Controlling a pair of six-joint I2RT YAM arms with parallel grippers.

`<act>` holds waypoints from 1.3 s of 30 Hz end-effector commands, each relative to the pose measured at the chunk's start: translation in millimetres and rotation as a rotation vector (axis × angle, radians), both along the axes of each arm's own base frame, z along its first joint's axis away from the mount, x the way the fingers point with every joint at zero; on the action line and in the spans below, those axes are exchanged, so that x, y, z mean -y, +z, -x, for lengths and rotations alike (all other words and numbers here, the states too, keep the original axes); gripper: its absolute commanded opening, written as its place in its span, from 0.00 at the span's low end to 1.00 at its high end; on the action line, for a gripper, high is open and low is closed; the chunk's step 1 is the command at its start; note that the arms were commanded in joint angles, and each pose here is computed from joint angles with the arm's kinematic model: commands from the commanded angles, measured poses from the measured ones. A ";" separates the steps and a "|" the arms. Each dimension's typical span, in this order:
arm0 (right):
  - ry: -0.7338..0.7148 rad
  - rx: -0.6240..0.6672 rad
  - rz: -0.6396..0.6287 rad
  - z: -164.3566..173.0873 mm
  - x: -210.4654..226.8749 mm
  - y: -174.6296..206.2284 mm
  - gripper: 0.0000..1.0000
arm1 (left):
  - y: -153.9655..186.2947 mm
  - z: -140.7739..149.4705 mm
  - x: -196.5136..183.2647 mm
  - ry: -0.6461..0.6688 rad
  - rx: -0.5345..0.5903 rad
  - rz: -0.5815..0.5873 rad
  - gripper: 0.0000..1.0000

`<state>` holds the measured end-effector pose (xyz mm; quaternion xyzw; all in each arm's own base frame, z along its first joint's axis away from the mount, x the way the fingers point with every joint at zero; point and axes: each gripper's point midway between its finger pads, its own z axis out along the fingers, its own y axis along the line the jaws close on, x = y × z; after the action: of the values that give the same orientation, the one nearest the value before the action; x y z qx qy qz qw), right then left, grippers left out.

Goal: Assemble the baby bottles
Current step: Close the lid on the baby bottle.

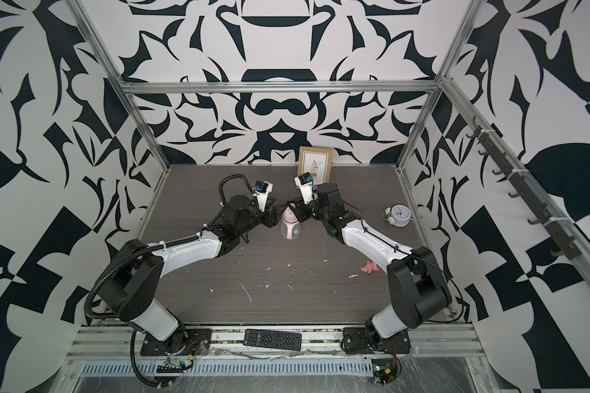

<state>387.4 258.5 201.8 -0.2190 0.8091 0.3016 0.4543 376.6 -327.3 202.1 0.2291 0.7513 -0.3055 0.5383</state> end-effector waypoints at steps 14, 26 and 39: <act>-0.003 -0.334 0.211 67.7 10.4 -133.3 0.27 | -33.8 9.8 3.0 -0.018 -0.088 -0.049 0.58; -0.031 -0.374 0.228 80.6 15.7 -144.3 0.26 | -54.3 19.3 -8.2 0.004 -0.134 -0.065 0.58; -0.041 -0.293 0.250 38.4 -0.7 -69.1 0.35 | 3.1 13.6 -48.5 0.122 -0.081 -0.084 0.61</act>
<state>385.1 275.8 202.3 -0.1954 0.8319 0.2677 0.4451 367.1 -293.8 198.3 0.1968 0.7862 -0.2708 0.5194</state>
